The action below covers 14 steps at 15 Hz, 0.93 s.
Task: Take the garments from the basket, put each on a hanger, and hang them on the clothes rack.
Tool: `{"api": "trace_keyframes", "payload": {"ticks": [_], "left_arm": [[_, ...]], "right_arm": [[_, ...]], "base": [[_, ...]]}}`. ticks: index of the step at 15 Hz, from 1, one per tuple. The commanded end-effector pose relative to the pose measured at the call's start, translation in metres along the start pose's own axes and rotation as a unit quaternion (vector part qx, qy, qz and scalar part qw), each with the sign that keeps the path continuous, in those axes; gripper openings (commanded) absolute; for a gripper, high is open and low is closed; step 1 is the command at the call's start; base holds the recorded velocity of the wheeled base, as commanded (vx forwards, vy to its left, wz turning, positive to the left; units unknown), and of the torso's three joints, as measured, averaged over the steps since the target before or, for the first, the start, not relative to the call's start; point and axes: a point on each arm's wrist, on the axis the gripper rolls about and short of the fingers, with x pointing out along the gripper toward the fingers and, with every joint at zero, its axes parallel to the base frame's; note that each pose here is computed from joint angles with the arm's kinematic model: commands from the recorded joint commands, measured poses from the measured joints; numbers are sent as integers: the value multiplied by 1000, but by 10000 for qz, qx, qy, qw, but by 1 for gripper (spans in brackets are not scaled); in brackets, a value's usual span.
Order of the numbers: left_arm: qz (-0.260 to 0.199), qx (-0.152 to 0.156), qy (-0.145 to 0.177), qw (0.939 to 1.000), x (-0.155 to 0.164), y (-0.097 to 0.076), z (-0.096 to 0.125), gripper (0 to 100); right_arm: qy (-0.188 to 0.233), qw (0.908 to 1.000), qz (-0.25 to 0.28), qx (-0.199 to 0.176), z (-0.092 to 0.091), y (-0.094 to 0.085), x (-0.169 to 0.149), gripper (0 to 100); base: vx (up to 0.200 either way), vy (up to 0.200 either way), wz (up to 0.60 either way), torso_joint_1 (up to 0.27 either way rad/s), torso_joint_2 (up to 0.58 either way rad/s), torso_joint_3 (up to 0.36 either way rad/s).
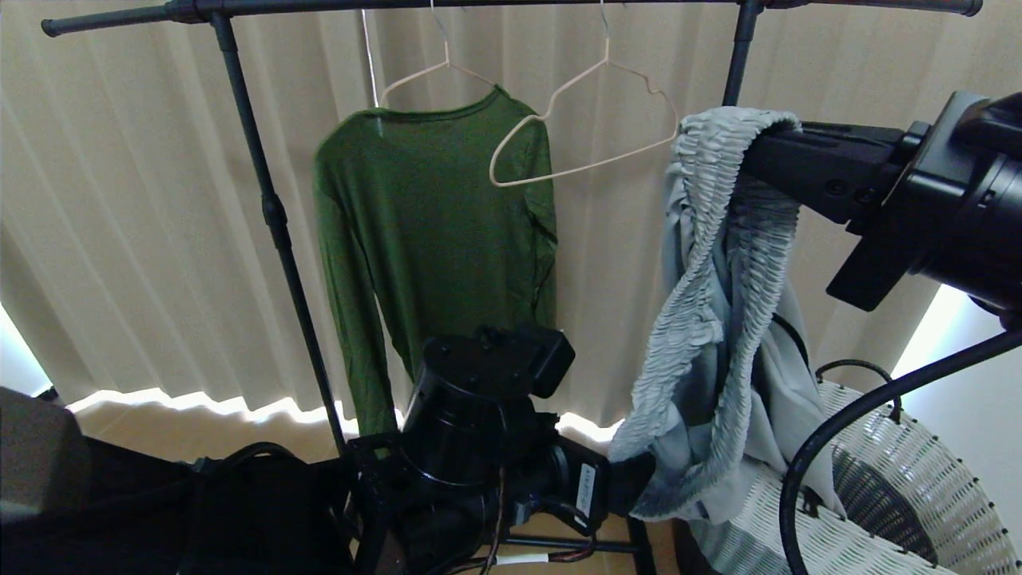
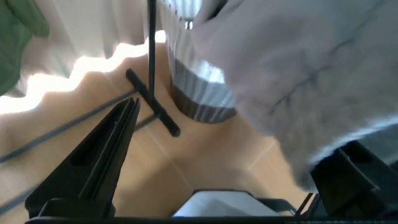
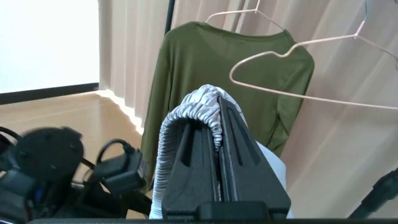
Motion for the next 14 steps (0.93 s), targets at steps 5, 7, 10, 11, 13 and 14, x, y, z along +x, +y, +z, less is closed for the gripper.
{"api": "trace_keyframes", "payload": {"ticks": [5, 7, 10, 11, 13, 14], "left_arm": [[467, 206, 79, 9987, -10, 6, -12, 0], [1202, 519, -303, 9909, -21, 9, -18, 0], [1487, 842, -1394, 9754, -84, 25, 22, 0], [1587, 859, -1517, 9718, -95, 29, 31, 0], [1913, 781, -1880, 9602, -122, 41, 66, 0], [2095, 691, -2221, 9497, -140, 45, 95, 0]], "right_arm": [[-19, 9999, -126, -14, 2, -6, -6, 0], [53, 9990, -439, -54, -2, -19, -5, 0], [308, 9951, -935, -62, -18, -40, -8, 0], [347, 9947, -969, -27, -21, -42, -8, 0], [316, 9942, -1021, 106, -20, -43, -10, 0], [226, 9935, -1108, 158, -16, -46, -14, 0]], "base": [[0, 0, 0, 0, 0, 0], [0, 0, 0, 0, 0, 0], [0, 0, 0, 0, 0, 0], [0, 0, 0, 0, 0, 0], [0, 0, 0, 0, 0, 0], [0, 0, 0, 0, 0, 0]]}}
